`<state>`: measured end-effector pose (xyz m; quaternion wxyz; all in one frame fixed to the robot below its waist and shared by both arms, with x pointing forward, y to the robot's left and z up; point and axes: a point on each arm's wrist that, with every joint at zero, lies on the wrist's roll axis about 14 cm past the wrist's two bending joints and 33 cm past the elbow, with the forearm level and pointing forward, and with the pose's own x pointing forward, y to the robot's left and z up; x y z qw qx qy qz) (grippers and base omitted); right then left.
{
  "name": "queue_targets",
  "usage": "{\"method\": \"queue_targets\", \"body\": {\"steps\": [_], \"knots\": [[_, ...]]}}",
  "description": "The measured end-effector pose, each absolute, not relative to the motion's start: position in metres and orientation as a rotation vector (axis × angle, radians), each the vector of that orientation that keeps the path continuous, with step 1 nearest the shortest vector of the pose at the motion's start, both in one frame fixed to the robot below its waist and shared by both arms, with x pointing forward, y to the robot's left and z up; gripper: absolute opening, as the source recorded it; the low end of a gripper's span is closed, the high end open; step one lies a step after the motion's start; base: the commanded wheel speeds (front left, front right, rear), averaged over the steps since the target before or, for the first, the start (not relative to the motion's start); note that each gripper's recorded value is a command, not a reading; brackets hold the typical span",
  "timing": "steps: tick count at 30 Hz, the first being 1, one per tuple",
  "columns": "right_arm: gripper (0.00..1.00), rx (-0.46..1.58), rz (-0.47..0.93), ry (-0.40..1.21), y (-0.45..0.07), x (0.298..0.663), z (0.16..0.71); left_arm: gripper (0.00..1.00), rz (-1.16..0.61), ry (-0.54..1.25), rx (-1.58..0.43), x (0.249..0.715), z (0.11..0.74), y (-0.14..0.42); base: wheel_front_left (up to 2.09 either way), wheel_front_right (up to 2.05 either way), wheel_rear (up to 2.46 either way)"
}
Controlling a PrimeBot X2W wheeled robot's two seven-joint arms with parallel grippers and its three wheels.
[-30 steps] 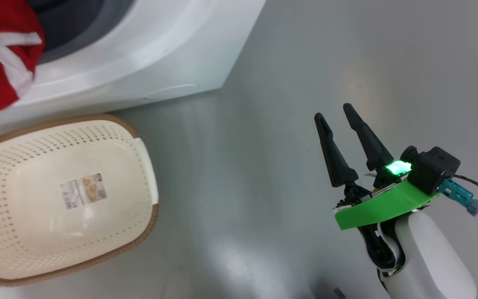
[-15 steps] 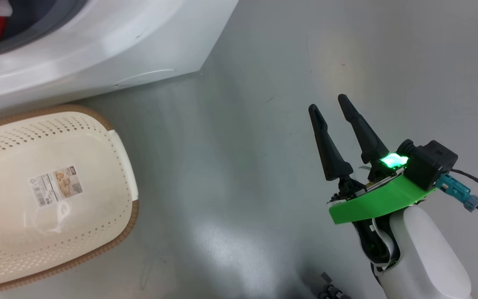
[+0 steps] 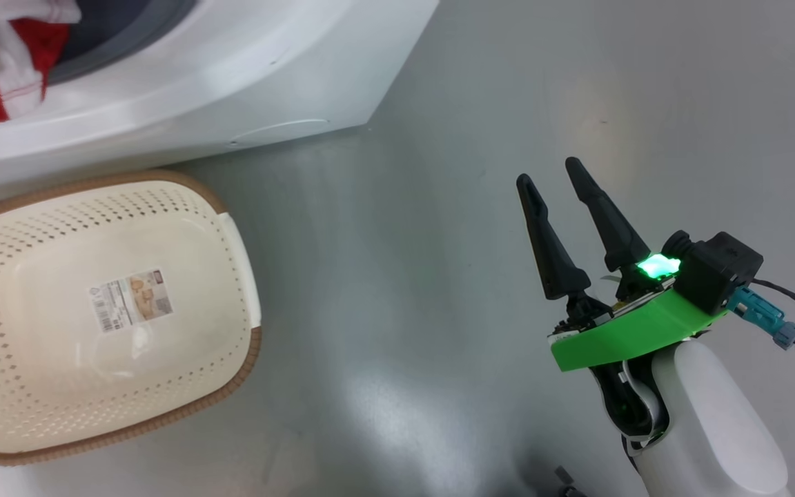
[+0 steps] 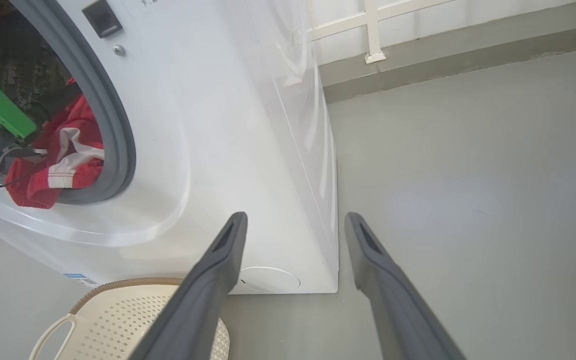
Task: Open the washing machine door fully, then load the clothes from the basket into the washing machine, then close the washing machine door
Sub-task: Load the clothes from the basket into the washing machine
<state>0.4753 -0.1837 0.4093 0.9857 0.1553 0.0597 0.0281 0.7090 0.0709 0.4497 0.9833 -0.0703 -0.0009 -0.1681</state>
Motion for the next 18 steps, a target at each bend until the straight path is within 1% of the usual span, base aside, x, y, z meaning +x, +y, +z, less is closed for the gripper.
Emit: {"method": "queue_targets", "body": {"steps": [18], "knots": [[1.0,0.319,0.119,0.068,-0.168,0.483,0.431,1.0,-0.332,-0.023,-0.153,0.662,0.458,0.089,0.0,0.0,0.0]]}}
